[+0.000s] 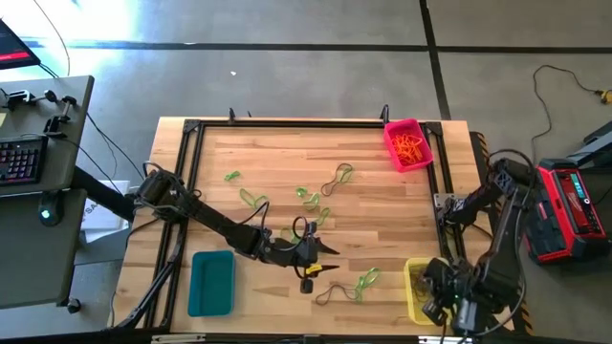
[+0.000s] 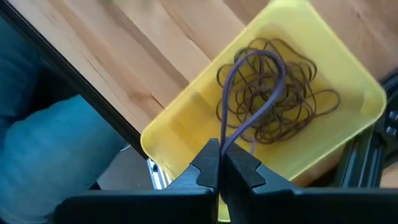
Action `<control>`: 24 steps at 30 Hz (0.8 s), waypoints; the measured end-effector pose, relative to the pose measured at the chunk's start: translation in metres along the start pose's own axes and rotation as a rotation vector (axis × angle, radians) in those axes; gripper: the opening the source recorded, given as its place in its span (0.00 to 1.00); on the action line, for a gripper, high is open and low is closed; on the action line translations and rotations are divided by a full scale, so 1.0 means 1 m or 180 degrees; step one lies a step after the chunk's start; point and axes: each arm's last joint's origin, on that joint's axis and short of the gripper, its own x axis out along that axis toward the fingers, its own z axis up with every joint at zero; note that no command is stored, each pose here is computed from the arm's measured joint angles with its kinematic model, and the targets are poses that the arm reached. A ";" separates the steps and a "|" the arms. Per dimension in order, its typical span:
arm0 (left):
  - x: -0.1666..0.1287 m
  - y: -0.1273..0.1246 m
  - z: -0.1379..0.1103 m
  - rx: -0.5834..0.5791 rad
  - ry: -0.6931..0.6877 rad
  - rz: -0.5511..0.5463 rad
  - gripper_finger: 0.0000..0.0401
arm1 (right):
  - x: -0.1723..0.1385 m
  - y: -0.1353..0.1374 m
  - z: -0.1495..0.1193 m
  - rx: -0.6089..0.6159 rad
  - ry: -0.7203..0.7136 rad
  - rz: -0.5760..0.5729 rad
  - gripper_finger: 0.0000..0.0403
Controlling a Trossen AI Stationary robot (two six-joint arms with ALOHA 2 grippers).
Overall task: Sort rubber bands into baskets
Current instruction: Put the purple rubber band into the yellow bin
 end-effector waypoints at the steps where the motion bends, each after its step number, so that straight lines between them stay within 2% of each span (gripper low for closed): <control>1: 0.000 0.000 0.000 -0.0007 0.0014 -0.0050 0.38 | 0.002 0.001 -0.002 0.0014 0.0011 -0.0011 0.00; 6: 0.002 0.003 -0.004 -0.0178 0.0176 -0.0351 0.38 | 0.015 0.006 -0.008 -0.0077 -0.0024 -0.0149 0.01; 9: 0.001 0.004 -0.011 -0.0214 0.0412 -0.0351 0.38 | 0.026 0.010 -0.008 -0.0171 -0.0013 -0.0310 0.04; 16: 0.003 0.004 -0.029 -0.0326 0.0838 -0.0298 0.38 | 0.048 0.018 -0.006 -0.0387 0.0200 -0.0679 0.22; 20: 0.011 0.002 -0.042 -0.0360 0.0966 -0.0467 0.38 | 0.050 0.020 0.000 -0.0404 0.0201 -0.0696 0.32; 24: 0.022 -0.006 -0.043 -0.0135 0.1031 -0.0533 0.38 | 0.050 0.020 0.004 -0.0460 0.0216 -0.0720 0.37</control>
